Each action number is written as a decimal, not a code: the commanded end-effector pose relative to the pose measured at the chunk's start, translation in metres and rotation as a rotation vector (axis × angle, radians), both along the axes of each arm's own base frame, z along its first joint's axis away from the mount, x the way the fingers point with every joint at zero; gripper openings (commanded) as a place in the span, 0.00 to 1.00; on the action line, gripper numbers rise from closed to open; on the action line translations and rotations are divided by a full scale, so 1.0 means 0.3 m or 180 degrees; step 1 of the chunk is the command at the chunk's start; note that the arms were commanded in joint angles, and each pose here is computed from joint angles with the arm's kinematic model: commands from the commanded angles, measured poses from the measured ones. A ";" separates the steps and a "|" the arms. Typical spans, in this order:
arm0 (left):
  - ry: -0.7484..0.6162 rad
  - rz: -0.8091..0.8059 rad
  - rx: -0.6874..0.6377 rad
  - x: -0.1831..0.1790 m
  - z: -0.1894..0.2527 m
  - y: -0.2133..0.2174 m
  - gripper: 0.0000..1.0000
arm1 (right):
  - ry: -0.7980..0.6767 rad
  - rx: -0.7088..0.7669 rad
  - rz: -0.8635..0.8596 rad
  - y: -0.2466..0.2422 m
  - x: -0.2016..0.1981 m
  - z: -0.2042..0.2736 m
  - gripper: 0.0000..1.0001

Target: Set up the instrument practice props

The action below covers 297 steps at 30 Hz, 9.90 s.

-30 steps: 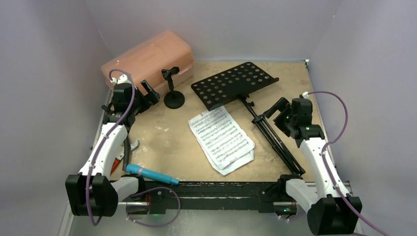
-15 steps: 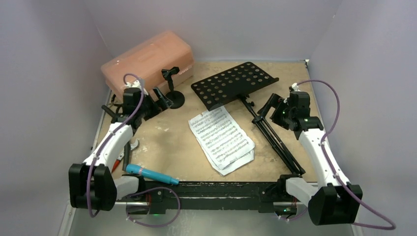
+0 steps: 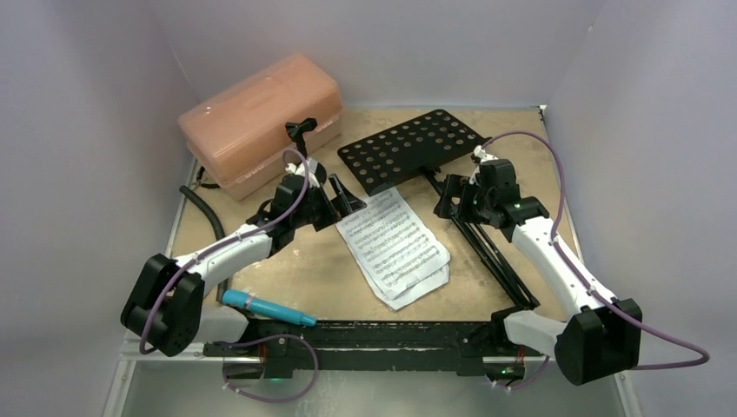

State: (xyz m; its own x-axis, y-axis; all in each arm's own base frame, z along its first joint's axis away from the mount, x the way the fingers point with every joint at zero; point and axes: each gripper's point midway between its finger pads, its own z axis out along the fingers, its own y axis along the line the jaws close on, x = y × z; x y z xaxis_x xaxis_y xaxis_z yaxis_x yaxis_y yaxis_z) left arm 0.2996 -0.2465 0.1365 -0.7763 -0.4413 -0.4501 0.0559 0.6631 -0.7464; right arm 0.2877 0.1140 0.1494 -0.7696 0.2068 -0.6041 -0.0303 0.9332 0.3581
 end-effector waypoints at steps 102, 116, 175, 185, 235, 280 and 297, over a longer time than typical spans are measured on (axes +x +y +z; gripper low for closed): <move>-0.0902 0.0283 0.1302 0.085 0.240 -0.113 0.99 | 0.0821 0.0459 -0.0577 -0.140 -0.029 -0.198 0.98; -0.0361 0.0220 0.0223 0.042 0.158 -0.143 0.99 | 0.1066 0.0820 -0.0439 -0.071 -0.127 -0.250 0.98; -0.0516 0.0114 -0.0613 0.085 0.130 -0.360 0.95 | 0.1257 0.0860 -0.0417 -0.061 -0.168 -0.309 0.98; -0.0477 0.0195 -0.0294 0.102 0.080 -0.337 0.93 | 0.1187 0.1008 -0.0374 -0.038 -0.148 -0.275 0.96; -0.0115 0.1268 -0.1612 0.468 -0.011 -0.078 0.61 | 0.0362 0.0338 -0.0016 -0.067 0.234 -0.128 0.96; -0.0899 0.0177 -0.2579 0.462 0.547 -0.350 0.00 | -0.0053 -0.0162 -0.0203 -0.156 0.163 0.020 0.94; -0.0851 0.0215 -0.2646 0.456 0.644 -0.360 0.00 | -0.0297 -0.0213 -0.0058 -0.058 0.343 -0.035 0.66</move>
